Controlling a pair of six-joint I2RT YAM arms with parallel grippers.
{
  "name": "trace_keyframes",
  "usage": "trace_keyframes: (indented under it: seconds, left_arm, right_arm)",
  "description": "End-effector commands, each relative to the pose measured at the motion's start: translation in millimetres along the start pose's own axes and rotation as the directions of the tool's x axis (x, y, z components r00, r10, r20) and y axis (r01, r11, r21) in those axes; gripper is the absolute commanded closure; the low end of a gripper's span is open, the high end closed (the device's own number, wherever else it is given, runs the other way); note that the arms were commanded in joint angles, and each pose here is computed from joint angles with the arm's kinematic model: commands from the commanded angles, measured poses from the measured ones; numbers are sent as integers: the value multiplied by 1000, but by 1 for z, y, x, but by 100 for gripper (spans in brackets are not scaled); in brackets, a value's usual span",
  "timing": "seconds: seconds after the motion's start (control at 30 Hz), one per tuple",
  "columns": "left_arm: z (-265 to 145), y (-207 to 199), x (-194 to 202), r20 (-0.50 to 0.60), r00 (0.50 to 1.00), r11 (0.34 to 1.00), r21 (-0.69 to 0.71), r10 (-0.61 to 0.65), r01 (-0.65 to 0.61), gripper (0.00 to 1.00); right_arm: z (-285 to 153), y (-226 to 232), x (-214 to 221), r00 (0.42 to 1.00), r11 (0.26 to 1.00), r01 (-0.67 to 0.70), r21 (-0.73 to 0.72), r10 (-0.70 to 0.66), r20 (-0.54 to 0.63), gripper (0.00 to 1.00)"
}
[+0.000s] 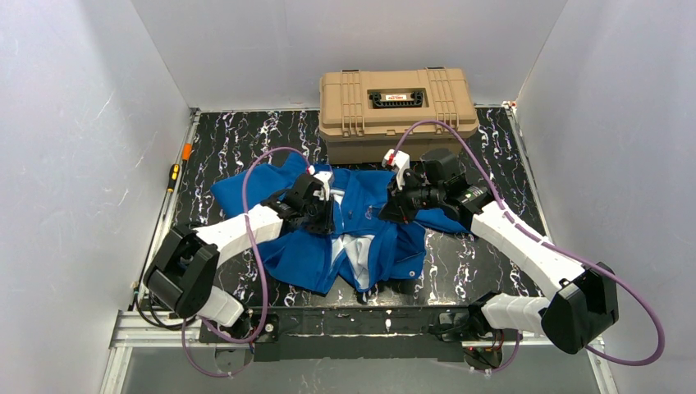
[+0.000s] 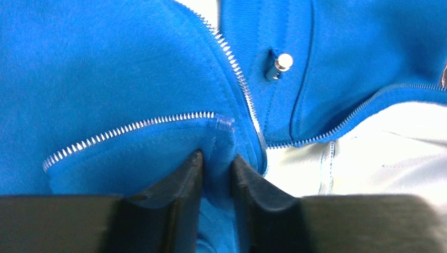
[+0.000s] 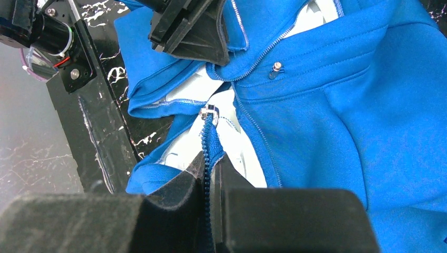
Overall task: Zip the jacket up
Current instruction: Pick up the jacket from the center of the board.
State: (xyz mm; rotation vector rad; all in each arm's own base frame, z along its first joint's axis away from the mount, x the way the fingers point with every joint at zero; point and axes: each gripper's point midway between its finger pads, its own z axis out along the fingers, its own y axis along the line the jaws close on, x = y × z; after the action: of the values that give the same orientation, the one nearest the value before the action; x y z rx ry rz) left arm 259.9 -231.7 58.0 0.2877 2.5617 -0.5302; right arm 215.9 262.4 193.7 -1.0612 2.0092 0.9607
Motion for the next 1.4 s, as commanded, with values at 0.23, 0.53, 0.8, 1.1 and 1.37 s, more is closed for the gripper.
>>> trace_keyframes:
  seconds: [0.23, 0.53, 0.8, 1.1, 1.37]
  left_arm:
    - [-21, 1, 3, 84, 950, 949, 77, 300, -306, 100]
    - [-82, -28, -67, 379, 708, 763, 8, 596, -647, 100]
    - [-228, -69, -198, 432, -258, 123, -679, 864, -724, 100]
    - [-445, -152, -320, -124, -790, -171, -985, 601, 25, 100]
    - [-289, -125, -169, -23, -935, -366, -923, 354, -116, 100]
  right_arm:
    - [-7, 0, -20, 998, 999, 33, 11, -33, 55, 99]
    - [-7, 4, -32, 997, 999, 33, -13, -32, 73, 99]
    - [-14, 15, -98, 977, 994, 97, -51, -85, 197, 99]
    - [-60, 50, -219, 866, 970, 195, -142, -103, 489, 99]
    - [-67, 57, -177, 897, 983, 107, -149, -30, 441, 99]
